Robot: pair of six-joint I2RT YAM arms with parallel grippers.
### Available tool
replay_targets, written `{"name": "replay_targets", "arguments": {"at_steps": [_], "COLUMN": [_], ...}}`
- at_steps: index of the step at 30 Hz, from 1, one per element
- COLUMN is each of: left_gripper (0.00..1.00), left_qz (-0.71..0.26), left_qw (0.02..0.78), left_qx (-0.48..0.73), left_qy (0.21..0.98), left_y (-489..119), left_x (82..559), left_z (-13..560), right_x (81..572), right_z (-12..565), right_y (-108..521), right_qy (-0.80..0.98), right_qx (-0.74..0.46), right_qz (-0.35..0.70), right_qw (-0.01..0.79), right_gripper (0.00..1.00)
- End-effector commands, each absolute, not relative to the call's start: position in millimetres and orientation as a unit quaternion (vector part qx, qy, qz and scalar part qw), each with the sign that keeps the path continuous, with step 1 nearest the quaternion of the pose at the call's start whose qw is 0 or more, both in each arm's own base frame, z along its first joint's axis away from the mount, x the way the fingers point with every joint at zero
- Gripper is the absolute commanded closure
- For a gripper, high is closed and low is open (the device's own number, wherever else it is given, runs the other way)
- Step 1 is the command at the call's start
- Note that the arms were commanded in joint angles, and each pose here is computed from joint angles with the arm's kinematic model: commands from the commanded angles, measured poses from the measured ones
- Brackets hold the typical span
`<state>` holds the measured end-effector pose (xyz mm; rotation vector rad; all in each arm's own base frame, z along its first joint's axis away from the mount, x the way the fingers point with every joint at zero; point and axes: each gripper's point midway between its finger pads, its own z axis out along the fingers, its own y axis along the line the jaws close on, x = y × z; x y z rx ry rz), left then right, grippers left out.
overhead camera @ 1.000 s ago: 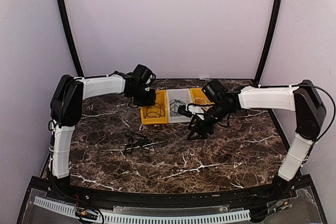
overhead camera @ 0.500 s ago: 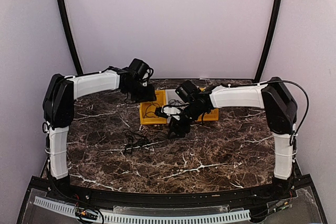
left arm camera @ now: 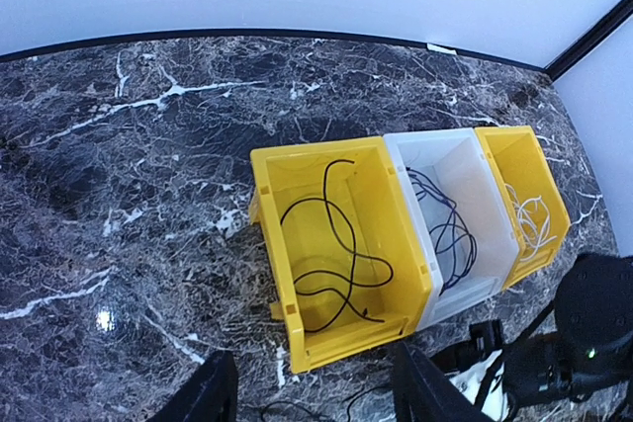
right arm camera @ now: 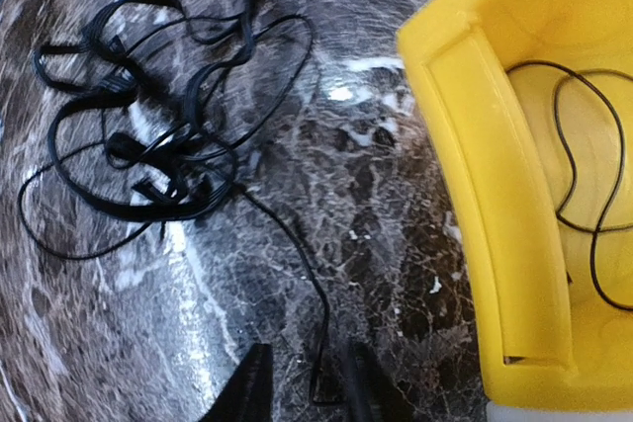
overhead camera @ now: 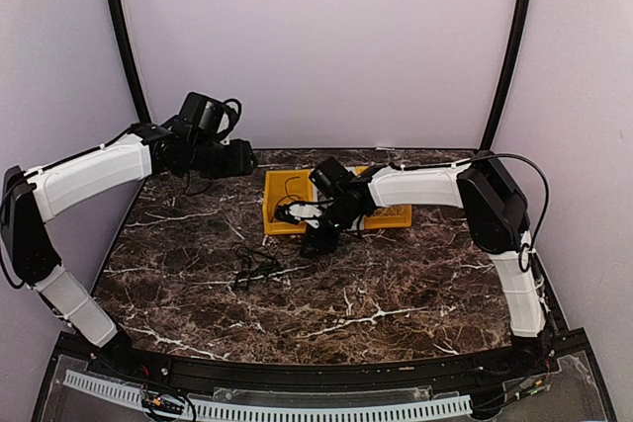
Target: Untangle the cables
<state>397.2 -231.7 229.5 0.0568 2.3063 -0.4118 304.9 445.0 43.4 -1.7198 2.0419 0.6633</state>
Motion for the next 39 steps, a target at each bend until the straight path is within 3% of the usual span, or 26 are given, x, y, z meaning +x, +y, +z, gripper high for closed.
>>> {"name": "replay_targets", "arguments": {"at_steps": [1, 2, 13, 22, 27, 30, 39], "left_gripper": [0.44, 0.44, 0.45, 0.46, 0.56, 0.72, 0.9], "left_qz": [-0.183, -0.189, -0.336, -0.405, -0.401, -0.402, -0.415], "left_qw": [0.435, 0.446, 0.488, 0.536, 0.532, 0.548, 0.487], "left_qx": [0.061, 0.071, 0.245, 0.301, 0.298, 0.284, 0.263], "left_qy": [0.88, 0.872, 0.767, 0.677, 0.683, 0.676, 0.722], "left_y": [-223.6, -222.1, -267.0, -326.1, -350.0, -355.6, -367.0], "left_x": [378.4, 372.2, 283.0, 271.8, 292.8, 303.7, 309.3], "left_z": [240.5, 246.6, 225.2, 256.3, 227.6, 219.8, 157.9], "right_x": [307.0, 306.8, 278.8, 267.5, 256.7, 246.6, 207.0], "right_z": [61.7, 67.8, 224.2, 279.2, 312.4, 339.4, 442.9], "right_y": [451.5, 450.4, 442.0, 440.6, 434.4, 428.6, 397.4], "right_qy": [0.721, 0.719, 0.655, 0.63, 0.606, 0.584, 0.488], "right_qx": [-0.615, -0.617, -0.631, -0.638, -0.647, -0.651, -0.659], "right_qz": [0.236, 0.234, 0.285, 0.307, 0.315, 0.324, 0.34], "right_qw": [0.215, 0.219, 0.302, 0.32, 0.339, 0.36, 0.46], "right_gripper": [0.92, 1.0, 1.0, 1.0, 1.0, 1.0, 1.0]}}
